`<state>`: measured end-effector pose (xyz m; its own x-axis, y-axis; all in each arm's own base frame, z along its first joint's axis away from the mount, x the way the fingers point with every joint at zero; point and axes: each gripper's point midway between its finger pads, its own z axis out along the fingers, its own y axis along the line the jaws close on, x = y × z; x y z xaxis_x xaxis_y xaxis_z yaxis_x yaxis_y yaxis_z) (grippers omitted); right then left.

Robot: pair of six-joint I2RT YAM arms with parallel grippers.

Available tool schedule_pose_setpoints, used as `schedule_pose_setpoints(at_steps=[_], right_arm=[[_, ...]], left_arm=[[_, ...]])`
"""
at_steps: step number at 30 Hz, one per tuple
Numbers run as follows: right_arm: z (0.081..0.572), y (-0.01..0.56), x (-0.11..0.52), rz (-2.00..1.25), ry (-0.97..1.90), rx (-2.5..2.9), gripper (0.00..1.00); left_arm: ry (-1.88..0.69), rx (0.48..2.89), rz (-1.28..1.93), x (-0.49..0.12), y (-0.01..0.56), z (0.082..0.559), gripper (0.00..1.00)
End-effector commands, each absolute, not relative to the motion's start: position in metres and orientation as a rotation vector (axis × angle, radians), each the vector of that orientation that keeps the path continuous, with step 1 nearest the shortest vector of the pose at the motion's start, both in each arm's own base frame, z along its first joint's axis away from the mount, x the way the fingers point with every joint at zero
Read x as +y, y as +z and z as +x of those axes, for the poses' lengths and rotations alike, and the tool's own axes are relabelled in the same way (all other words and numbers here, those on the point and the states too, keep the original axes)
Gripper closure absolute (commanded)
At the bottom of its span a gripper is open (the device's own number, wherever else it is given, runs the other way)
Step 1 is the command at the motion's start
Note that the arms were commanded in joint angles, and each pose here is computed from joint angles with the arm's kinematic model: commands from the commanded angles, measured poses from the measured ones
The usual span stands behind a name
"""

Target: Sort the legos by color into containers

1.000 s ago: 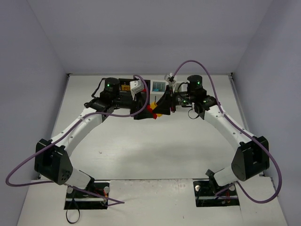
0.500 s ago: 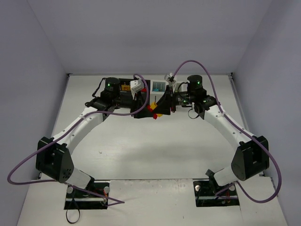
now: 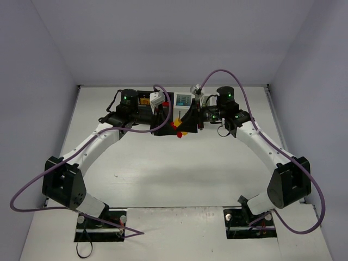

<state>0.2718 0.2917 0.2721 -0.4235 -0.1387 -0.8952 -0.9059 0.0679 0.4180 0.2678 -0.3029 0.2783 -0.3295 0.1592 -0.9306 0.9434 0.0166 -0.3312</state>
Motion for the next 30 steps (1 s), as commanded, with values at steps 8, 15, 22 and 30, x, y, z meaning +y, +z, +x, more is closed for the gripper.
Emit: schedule_pose_setpoints(at_steps=[8,15,22,30], right_arm=[[0.272,0.304,0.296,-1.115,1.369,1.497,0.71],[0.275,0.308,0.294,-1.104,1.36,1.496,0.6],[0.276,0.307,0.294,-1.1,1.362,1.502,0.55],[0.278,0.301,0.292,-1.089,1.363,1.528,0.63]], left_arm=[[-1.404,1.442,1.224,-0.305,0.292,0.264,1.0],[-1.393,1.464,1.228,-0.302,0.284,0.266,1.0],[-1.385,1.472,1.224,-0.3,0.28,0.267,1.0],[-1.369,1.468,1.214,-0.297,0.284,0.271,1.0]])
